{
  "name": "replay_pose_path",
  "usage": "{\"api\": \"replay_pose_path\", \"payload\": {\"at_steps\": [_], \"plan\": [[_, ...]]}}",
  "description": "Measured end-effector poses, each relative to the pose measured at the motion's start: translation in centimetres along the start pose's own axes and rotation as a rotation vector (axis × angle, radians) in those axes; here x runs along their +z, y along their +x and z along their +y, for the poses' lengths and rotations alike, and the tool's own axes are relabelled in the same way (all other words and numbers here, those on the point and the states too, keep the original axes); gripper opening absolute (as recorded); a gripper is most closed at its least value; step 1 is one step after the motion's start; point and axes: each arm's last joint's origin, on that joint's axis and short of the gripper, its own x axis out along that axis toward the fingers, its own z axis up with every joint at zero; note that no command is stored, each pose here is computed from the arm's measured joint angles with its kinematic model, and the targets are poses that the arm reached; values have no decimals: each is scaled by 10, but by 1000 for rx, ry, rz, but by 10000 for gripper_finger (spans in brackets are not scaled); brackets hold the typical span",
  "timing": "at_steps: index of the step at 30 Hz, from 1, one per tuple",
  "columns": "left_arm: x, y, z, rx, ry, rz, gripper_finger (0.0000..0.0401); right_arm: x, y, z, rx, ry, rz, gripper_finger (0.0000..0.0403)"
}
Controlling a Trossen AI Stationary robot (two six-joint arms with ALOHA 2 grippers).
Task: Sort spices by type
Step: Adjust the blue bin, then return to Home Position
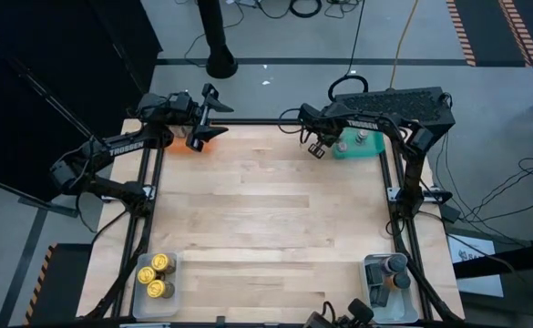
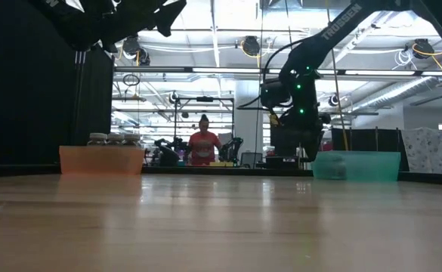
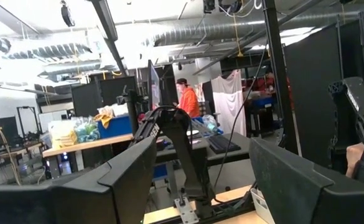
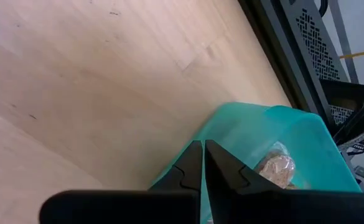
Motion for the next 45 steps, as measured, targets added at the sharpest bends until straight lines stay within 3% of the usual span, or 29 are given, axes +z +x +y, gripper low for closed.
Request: {"api": "replay_pose_path", "payload": {"at_steps": [7,11,15,20,22,27,31,35,39,45], "plan": [[-5,6,-3,-13,-60,21,265,-6,-46,5,78,-19,-162,0],[-22,33,-24,-57,-117,77,265,-12,-94,12,290,-85,-493,0],[-36,63,-57,-89,-130,148,265,-35,-128,36,465,-244,-811,0],[-37,83,-89,-65,-141,197,265,-80,-159,66,543,-391,-1159,0],[-39,87,-99,-95,-196,214,265,-98,-166,74,561,-447,-1255,0],[-50,100,-125,-177,-317,280,265,-138,-178,89,643,-536,-1420,0],[-54,120,-177,-332,-128,256,265,-162,-177,106,710,-623,-1500,0],[-41,125,-205,-201,-21,249,265,-178,-176,118,775,-667,-1542,0],[-22,114,-201,-159,8,258,265,-181,-178,120,797,-688,-1595,0],[0,86,-174,-193,39,259,265,-180,-184,109,816,-782,-1695,0]]}}
